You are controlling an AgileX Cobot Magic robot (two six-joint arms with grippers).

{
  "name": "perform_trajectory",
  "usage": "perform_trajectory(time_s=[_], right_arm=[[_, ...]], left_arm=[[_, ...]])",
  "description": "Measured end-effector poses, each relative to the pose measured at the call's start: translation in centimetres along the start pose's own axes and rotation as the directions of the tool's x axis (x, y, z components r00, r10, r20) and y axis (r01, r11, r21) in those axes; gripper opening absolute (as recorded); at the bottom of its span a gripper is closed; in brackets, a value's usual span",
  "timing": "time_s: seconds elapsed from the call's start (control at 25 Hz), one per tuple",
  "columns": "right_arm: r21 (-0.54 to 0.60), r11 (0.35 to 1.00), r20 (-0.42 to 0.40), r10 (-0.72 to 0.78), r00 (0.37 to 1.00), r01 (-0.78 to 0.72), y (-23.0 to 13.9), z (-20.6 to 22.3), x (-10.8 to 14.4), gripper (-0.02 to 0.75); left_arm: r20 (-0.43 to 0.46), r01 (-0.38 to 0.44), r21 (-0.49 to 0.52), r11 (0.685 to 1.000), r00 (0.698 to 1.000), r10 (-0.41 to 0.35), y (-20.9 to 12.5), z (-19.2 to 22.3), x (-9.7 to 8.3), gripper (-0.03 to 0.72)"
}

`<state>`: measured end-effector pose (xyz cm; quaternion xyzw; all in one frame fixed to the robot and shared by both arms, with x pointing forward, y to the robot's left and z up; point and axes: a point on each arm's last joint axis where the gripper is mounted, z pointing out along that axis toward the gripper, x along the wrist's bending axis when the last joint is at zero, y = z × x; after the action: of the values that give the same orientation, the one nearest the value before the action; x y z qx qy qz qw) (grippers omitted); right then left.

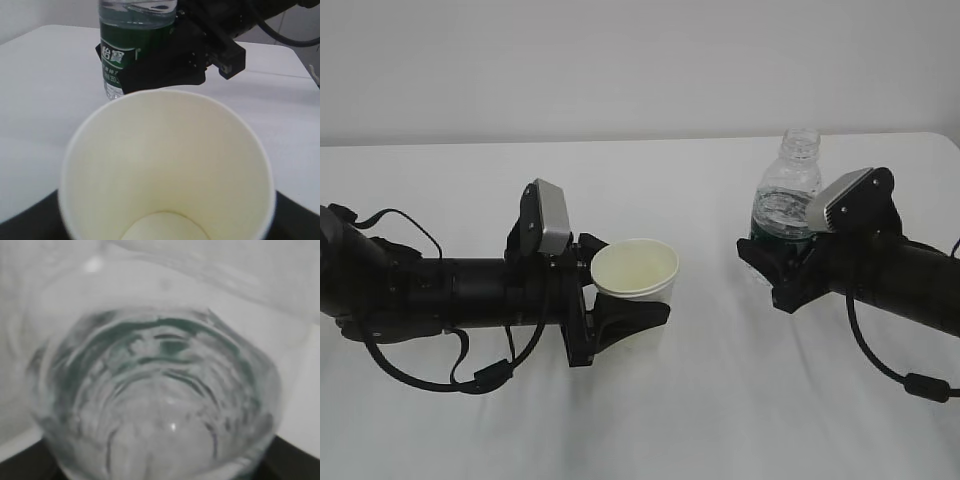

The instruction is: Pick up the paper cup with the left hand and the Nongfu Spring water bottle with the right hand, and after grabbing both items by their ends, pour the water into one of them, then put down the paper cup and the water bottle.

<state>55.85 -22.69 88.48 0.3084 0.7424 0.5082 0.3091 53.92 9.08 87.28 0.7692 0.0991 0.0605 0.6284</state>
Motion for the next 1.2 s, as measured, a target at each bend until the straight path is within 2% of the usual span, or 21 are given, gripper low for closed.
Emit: perform_trajectory(time_s=[0.36,0.72,1.2], right_arm=[[0.051,0.993,-0.051,-0.1,0.994,0.103,1.6,2.4,0.1,0.475],[0.021,0.977,-0.092,-0.208,0.974,0.211,3.5,4.1,0.6,0.475],[0.007,0.929,-0.096,-0.367,0.925,0.369,3.8,4.3,0.4,0.475]], left_arm=[[-0.004,-0.013,-0.011,1.0,1.0,0.013,0.4,0.2,0.3,0.51],[-0.006,-0.013,-0.012,1.0,1.0,0.012,0.4,0.2,0.4,0.51],[-0.009,-0.011,-0.013,1.0,1.0,0.011,0.4,0.2,0.4,0.509]])
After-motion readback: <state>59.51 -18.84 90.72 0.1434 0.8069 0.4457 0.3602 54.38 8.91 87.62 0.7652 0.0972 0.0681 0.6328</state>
